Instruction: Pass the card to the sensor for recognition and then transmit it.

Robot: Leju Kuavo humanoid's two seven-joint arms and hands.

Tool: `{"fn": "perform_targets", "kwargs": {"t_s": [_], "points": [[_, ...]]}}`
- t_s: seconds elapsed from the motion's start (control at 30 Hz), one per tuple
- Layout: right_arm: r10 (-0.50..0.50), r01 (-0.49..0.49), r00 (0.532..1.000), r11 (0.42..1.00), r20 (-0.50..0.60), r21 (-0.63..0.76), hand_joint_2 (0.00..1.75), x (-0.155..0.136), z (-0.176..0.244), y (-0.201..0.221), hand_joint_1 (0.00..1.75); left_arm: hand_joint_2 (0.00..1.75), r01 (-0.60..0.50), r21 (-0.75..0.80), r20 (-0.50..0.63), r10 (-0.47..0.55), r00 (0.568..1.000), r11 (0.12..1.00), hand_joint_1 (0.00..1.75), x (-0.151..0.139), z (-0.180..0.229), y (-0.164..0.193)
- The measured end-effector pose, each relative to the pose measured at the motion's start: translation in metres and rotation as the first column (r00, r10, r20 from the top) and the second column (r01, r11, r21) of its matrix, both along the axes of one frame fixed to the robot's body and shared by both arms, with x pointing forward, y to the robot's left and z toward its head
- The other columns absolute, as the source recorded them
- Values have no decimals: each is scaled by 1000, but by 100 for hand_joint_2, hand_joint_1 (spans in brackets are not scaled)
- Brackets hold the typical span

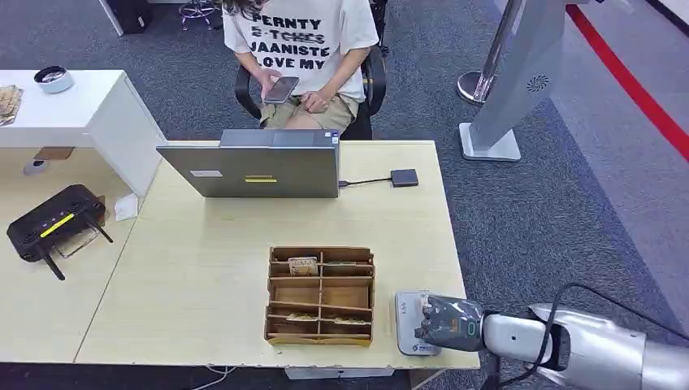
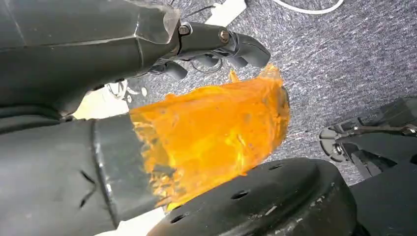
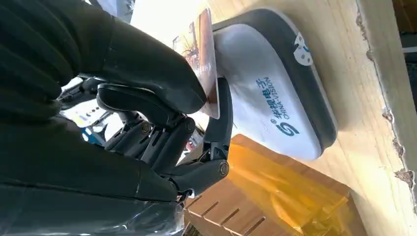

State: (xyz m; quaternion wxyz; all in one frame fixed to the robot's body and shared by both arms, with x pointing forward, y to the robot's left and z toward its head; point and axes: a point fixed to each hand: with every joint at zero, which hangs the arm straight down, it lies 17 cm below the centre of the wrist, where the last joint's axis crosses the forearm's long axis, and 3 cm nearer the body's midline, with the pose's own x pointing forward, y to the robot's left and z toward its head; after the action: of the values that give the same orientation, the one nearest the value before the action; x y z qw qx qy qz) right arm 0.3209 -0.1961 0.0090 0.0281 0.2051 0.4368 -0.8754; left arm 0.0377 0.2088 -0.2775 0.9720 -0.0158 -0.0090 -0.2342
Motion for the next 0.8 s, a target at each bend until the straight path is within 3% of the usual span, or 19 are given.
{"fn": "perform_targets", "kwargs": {"t_s": [0.8], "points": [[12,-12,1000,1000,2,9,175,2,-4,14,175,0,3,-1,2,-3,1000,1000,0,0,0,0]]}}
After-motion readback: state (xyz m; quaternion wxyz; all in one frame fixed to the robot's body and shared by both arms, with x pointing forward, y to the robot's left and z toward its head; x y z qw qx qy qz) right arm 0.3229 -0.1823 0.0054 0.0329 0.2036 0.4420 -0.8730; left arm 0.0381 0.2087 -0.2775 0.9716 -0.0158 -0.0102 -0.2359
